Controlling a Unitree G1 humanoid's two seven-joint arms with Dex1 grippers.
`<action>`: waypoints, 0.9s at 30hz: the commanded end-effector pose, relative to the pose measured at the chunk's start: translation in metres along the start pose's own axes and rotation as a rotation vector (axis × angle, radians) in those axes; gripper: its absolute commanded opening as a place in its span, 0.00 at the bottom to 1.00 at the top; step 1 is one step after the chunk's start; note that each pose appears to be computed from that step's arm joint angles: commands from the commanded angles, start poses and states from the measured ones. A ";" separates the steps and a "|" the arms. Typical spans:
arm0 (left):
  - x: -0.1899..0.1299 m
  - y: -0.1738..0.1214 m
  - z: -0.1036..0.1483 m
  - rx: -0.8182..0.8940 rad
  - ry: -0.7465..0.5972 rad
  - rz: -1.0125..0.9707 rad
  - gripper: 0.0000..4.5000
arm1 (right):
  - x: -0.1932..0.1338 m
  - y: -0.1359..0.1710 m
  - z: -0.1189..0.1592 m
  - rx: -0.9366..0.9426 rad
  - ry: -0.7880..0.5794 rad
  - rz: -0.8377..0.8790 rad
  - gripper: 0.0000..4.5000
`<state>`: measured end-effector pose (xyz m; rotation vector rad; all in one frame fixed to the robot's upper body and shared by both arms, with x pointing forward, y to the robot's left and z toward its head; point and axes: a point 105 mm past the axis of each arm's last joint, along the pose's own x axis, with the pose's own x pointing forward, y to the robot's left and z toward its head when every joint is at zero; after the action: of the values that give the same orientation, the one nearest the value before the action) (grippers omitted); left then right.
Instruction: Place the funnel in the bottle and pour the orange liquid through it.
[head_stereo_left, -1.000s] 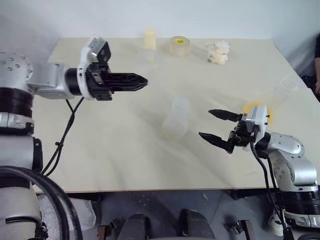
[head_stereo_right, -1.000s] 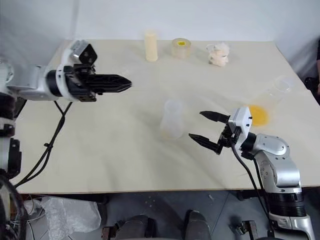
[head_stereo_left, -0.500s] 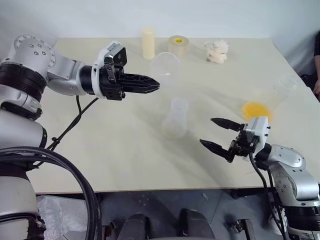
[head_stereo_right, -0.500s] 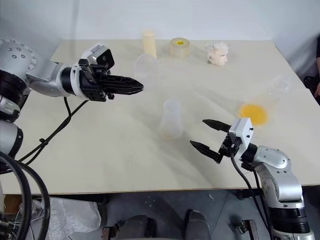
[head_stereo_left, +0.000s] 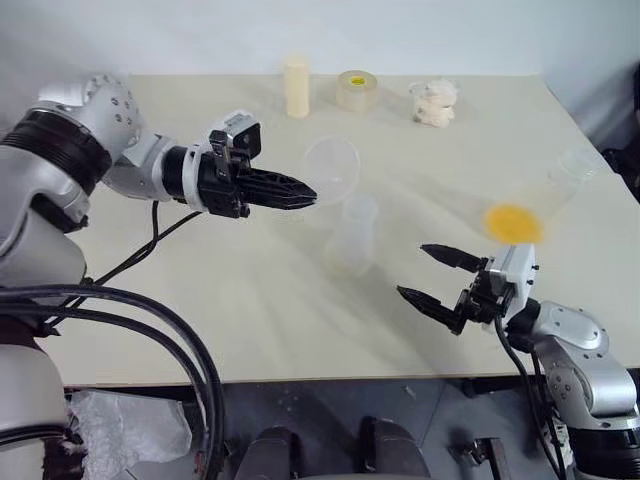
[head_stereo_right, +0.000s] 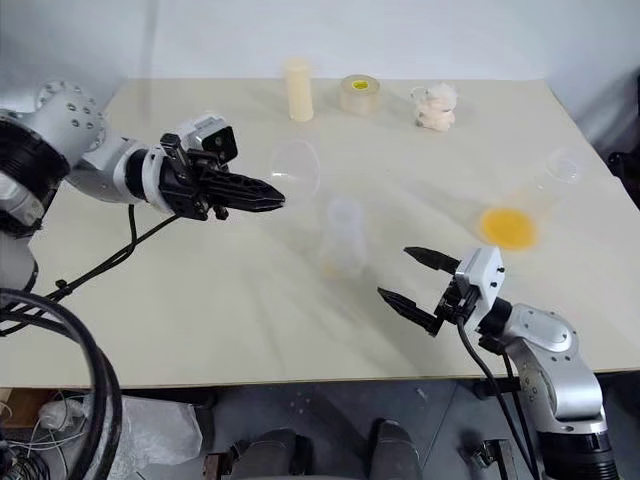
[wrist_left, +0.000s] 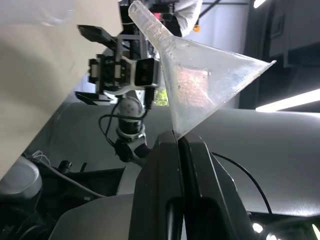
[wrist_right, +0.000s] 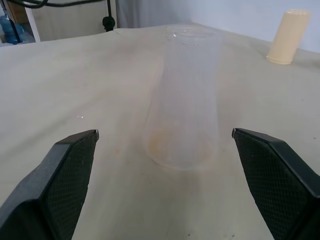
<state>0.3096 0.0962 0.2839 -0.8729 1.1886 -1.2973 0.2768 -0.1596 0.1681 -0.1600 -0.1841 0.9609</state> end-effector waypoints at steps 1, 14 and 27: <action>-0.002 -0.011 0.007 0.033 -0.023 -0.006 0.01 | 0.001 0.005 0.011 -0.039 -0.043 0.001 1.00; 0.004 0.003 0.012 0.012 0.002 0.036 0.01 | 0.002 0.009 0.008 -0.031 -0.048 -0.018 1.00; 0.014 0.004 0.022 0.039 -0.024 0.046 0.01 | 0.001 0.012 0.007 -0.028 -0.047 -0.035 1.00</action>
<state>0.3325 0.0830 0.2655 -0.7456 1.2101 -1.1588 0.2719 -0.1567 0.1617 -0.1360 -0.1902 0.9146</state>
